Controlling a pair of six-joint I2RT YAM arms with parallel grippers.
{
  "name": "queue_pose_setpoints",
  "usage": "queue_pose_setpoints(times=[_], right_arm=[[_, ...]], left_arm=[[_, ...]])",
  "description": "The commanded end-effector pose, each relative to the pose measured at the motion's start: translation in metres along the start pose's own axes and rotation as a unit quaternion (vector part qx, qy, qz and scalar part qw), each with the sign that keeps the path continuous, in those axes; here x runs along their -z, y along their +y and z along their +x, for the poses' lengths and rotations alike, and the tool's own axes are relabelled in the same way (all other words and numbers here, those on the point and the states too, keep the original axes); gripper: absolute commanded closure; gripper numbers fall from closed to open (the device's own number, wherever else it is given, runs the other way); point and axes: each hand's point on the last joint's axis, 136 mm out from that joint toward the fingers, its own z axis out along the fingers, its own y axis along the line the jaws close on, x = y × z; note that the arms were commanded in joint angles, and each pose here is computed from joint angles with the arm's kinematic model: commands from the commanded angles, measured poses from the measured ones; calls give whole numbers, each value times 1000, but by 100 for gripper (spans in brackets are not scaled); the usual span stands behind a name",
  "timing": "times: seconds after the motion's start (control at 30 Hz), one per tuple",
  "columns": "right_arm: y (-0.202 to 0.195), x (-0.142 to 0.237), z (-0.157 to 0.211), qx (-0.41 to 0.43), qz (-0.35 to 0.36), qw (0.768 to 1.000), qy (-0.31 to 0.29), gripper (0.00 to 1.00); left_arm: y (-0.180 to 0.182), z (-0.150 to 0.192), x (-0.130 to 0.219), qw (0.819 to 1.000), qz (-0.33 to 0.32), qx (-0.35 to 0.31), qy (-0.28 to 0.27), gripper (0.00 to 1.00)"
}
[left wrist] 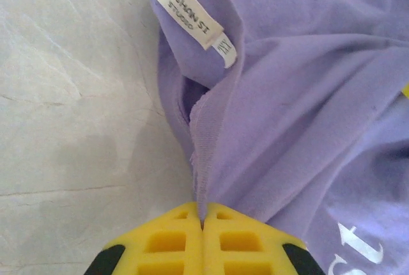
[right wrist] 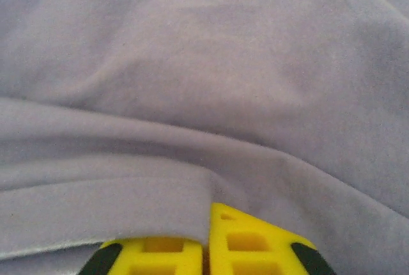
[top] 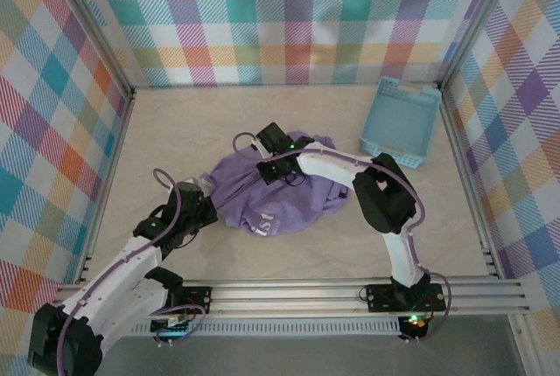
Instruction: Fold the inside-out t-shirt
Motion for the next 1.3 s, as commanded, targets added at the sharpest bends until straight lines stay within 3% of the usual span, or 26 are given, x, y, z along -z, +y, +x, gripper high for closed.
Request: queue_pose_setpoints(times=[0.0,0.17,0.33,0.47,0.67,0.87,1.07,1.27], right_arm=[[2,34,-10,-5,-27,999,-36,97],[16,60,3,-22,-65,997,-42,100],[54,63,39,-33,-114,993,2,100],[57,61,58,-40,-98,994,24,83],[20,55,46,-38,-40,998,8,63],[28,47,37,-18,-67,997,13,56],[32,39,40,-13,-77,997,27,62],[39,51,44,9,-62,998,12,50]], left_arm=[[16,-11,3,998,-65,-9,-4,100],[21,-28,-9,994,-106,-8,5,100],[13,-39,-24,990,-133,-27,49,100],[11,-45,-28,986,-148,-43,62,95],[10,-42,-27,987,-141,-47,65,96],[12,-37,-23,989,-130,-42,60,97],[11,-37,-24,989,-126,-44,59,97],[14,-36,-27,987,-138,-47,64,97]])
